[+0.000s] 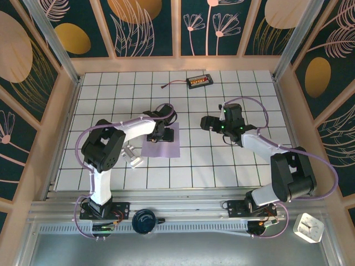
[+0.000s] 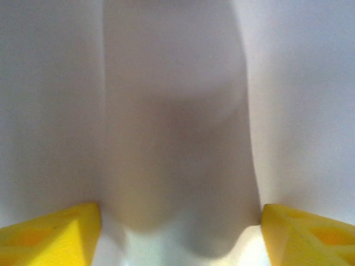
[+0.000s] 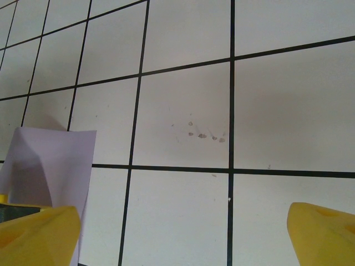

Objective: Fold a paper plane with a square sheet of paper (pick it up from the middle)
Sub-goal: First fold in half a square sheet of paper at the center of the table.

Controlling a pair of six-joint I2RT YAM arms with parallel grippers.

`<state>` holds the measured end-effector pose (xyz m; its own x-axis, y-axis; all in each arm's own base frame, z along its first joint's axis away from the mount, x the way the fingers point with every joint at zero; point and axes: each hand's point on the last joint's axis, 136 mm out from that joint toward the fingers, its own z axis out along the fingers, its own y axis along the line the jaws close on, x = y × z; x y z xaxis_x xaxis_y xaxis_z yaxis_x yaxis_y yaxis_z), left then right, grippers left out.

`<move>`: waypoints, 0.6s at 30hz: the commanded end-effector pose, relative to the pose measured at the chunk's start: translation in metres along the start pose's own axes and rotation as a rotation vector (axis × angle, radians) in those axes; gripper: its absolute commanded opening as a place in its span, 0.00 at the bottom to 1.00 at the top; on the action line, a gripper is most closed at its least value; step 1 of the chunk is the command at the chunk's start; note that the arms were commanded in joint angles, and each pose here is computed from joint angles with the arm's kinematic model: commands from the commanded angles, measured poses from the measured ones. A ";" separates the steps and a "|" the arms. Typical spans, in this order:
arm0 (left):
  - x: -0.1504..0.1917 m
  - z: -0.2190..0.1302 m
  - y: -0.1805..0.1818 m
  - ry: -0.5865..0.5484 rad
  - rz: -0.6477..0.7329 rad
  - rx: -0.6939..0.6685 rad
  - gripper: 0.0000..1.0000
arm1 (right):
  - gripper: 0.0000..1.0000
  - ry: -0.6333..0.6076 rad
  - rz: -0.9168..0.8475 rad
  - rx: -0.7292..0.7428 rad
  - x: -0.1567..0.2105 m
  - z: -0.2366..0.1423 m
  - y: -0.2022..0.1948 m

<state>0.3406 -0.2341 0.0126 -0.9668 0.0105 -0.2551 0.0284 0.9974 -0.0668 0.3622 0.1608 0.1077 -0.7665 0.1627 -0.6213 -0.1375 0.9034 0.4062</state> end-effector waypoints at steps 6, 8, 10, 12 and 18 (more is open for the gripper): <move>0.011 -0.006 -0.021 0.012 -0.053 0.146 0.58 | 0.96 0.008 -0.004 -0.007 0.001 0.001 0.000; 0.005 -0.015 -0.027 -0.017 -0.062 0.188 0.54 | 0.96 0.007 -0.004 -0.005 0.000 0.000 -0.001; -0.001 -0.028 -0.038 -0.053 -0.073 0.266 0.48 | 0.96 0.008 -0.001 -0.007 0.000 0.000 0.000; -0.009 -0.048 -0.056 -0.106 -0.099 0.401 0.39 | 0.96 0.008 0.003 -0.009 -0.001 -0.001 0.000; -0.024 -0.162 -0.119 -0.248 -0.152 1.024 0.19 | 0.95 -0.044 0.004 -0.022 -0.017 -0.019 0.001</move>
<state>0.3234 -0.2978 0.0943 -0.9240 -0.1792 -0.3379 0.0789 0.7753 -0.6267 0.3613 0.1595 0.1098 -0.7680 0.1667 -0.6184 -0.1377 0.9000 0.4135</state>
